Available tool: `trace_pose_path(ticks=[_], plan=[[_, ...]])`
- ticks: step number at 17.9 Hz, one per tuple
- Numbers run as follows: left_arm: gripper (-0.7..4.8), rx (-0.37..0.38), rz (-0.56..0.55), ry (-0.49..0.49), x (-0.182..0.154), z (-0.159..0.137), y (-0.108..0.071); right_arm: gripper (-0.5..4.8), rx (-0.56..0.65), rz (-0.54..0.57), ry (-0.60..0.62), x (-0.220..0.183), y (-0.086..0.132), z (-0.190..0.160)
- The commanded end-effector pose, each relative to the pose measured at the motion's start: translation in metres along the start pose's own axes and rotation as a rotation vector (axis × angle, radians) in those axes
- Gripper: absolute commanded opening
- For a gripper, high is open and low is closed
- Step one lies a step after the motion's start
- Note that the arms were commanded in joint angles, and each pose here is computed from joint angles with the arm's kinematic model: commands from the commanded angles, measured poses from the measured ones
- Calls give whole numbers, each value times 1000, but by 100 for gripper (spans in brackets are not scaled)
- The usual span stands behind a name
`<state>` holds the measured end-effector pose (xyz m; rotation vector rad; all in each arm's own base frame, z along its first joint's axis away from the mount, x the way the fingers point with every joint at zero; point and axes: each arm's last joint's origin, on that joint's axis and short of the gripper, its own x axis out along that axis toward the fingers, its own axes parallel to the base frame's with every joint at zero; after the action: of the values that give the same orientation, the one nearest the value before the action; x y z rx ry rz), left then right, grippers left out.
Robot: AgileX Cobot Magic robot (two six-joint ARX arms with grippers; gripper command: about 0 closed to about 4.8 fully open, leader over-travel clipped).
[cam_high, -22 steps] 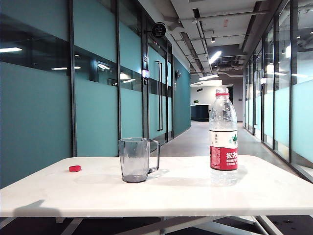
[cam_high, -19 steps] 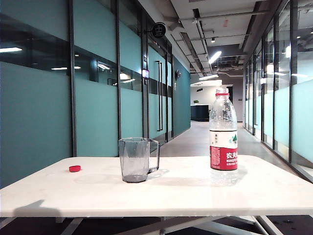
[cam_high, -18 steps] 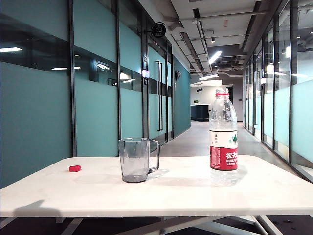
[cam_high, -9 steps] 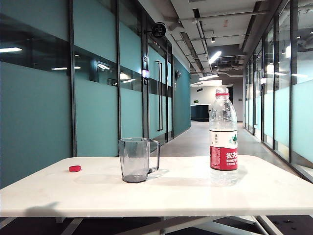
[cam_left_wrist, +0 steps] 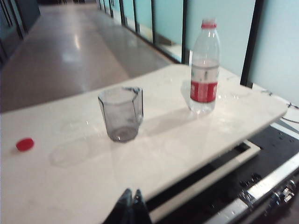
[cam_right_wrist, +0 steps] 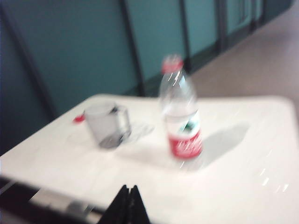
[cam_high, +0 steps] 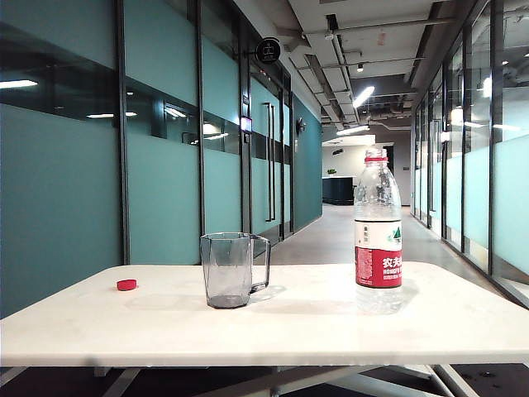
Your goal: Pick up the mineral water bottle on the table and pour water into the mug until it's half full.
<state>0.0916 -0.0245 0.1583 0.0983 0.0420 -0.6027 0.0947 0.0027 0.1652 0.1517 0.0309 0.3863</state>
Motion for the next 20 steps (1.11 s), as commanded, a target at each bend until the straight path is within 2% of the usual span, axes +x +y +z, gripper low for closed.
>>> trace_pose_path(ticks=[1,3,6,10,13,15,17,20], plan=[[-5,-28,-11,53,0,-5,-1,5,38,3,55,0,-1,-6],[-5,-27,-11,51,0,-5,-1,29,46,1,73,0,-1,-8],[-5,-27,-11,51,0,-5,-1,32,49,4,71,0,0,-7],[-5,-27,-11,51,0,-5,-1,33,83,-15,143,-1,0,-5],[-5,-27,-11,52,0,-5,-1,71,42,-13,150,2,1,10],[-5,-27,-11,52,0,-5,-1,135,28,-15,149,5,0,20],[-5,-27,-11,52,0,-5,-1,257,13,-15,123,11,-2,26],[-5,-28,-11,52,0,-5,-1,308,-15,-8,73,23,-8,32]])
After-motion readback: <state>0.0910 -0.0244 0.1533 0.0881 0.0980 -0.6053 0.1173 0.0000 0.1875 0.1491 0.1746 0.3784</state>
